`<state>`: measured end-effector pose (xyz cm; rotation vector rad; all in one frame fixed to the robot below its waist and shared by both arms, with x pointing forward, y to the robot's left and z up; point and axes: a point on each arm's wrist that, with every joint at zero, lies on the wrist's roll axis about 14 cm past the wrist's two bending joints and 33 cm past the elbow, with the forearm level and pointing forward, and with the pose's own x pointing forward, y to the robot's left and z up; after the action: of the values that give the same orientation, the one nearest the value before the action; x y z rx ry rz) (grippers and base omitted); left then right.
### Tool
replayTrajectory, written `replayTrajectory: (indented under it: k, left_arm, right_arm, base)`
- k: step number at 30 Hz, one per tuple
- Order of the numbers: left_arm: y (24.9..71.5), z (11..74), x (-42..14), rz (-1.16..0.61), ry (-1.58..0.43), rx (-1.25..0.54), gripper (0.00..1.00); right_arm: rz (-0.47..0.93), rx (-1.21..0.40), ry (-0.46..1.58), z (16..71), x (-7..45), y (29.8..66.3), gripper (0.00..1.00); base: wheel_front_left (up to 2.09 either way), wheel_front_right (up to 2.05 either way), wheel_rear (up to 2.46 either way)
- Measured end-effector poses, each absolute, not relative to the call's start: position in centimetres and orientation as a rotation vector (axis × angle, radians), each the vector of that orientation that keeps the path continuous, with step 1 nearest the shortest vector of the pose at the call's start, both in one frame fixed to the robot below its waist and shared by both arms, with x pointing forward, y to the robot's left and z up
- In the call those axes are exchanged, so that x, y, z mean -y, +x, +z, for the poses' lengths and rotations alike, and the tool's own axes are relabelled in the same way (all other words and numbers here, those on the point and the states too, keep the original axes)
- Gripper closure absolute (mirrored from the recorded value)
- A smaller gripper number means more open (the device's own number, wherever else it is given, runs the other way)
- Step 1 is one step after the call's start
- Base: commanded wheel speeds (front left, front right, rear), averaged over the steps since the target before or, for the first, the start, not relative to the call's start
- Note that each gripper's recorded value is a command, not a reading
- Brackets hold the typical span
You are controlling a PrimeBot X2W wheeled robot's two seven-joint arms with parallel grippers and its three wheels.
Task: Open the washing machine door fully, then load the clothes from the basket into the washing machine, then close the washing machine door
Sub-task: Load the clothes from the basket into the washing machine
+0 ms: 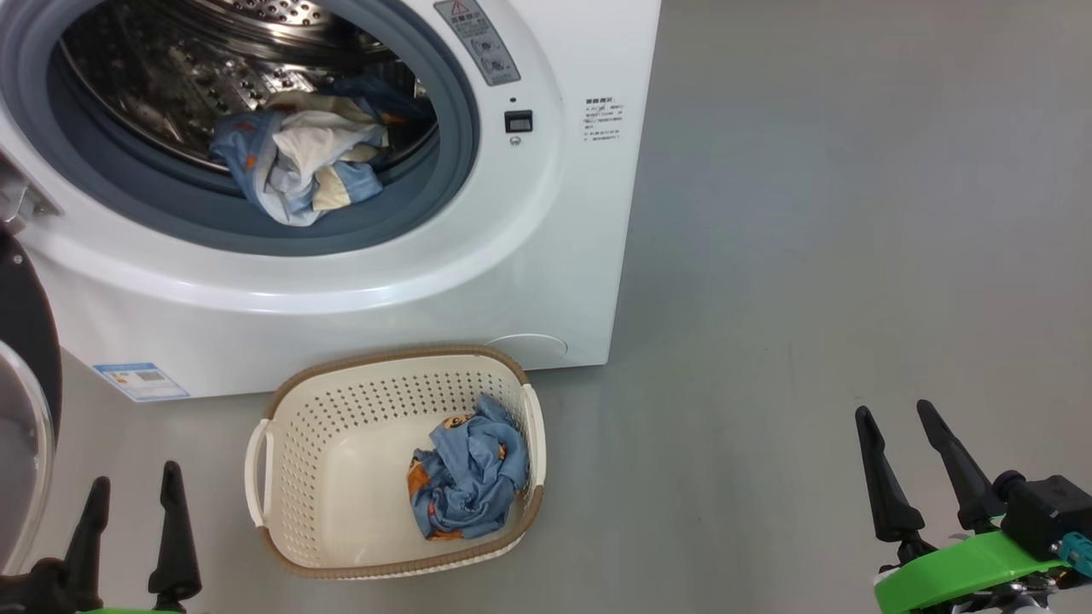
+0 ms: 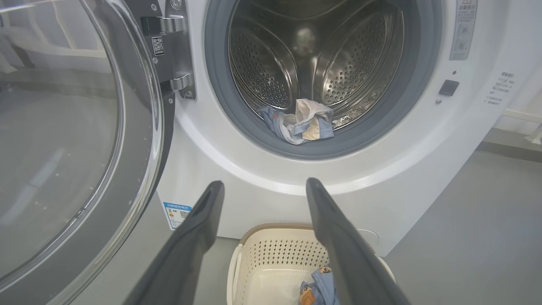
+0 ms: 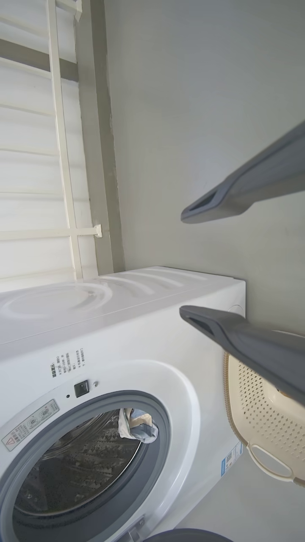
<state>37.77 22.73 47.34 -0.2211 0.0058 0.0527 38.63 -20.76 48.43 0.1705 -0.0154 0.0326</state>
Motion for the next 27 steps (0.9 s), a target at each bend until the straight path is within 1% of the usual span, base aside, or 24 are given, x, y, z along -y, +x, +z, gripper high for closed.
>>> replayTrajectory:
  k: [12, 21, 27]
  left_arm:
    - [38.5, 45.3, -21.5, 0.033, -0.239, -0.067, 0.0]
    - [40.8, 40.9, -19.1, -0.014, -0.29, -0.193, 0.0]
    - [42.5, 37.5, -17.0, -0.082, -0.287, -0.29, 0.0]
  right_arm:
    - [0.027, -0.009, 0.184, 47.4, 20.5, 39.4, 0.0]
    - [0.023, -0.016, 0.204, 46.4, 19.8, 42.2, 0.0]
    - [0.018, -0.038, 0.216, 44.9, 19.4, 43.9, 0.0]
  base:
    - [0.0, 0.0, 0.0]
    - [0.0, 0.0, 0.0]
    - [0.0, 0.0, 0.0]
